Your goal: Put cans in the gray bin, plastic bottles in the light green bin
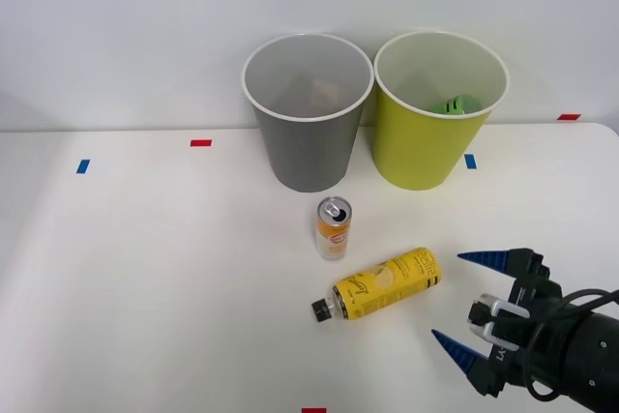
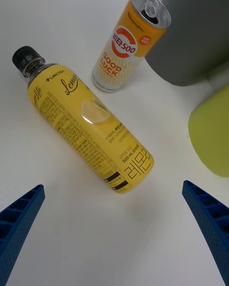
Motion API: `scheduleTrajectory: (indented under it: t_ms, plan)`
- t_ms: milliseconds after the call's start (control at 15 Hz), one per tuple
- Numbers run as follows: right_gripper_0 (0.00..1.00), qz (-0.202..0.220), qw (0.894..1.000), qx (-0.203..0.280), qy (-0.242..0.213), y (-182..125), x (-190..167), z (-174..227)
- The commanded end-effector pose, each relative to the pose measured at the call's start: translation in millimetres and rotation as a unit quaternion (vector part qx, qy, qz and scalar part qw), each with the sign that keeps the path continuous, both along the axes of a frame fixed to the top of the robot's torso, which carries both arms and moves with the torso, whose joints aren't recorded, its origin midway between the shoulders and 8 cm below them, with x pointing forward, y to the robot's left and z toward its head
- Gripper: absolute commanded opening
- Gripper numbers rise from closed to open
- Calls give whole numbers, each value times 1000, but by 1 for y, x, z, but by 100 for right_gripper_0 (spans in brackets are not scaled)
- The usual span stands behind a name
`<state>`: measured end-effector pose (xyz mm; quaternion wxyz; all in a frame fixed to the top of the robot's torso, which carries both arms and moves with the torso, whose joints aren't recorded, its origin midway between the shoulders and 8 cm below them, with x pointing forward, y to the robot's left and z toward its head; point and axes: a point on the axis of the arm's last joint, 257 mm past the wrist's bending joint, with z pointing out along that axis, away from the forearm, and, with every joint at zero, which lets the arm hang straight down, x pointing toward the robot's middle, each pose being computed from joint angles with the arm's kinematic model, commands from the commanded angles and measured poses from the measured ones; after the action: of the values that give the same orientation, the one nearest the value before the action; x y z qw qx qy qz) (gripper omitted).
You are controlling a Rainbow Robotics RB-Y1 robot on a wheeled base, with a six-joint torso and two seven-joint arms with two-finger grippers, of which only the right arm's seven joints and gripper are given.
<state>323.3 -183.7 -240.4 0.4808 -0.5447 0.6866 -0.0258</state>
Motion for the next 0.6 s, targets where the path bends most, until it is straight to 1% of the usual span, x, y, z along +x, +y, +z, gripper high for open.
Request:
scheduleTrajectory:
  t_ms: [67, 133, 267, 400, 467, 600]
  plan:
    - [100, -58, 998, 6, 40, 2, -8, 6]
    - [100, -70, 996, 5, 53, 2, -11, 6]
    - [100, -61, 996, 0, 60, 6, -14, 5]
    - [100, -12, 998, -39, 47, 16, -22, -1]
    - [100, 16, 997, -62, 39, 21, -24, -3]
    - [100, 59, 994, -89, 18, 31, -25, -2]
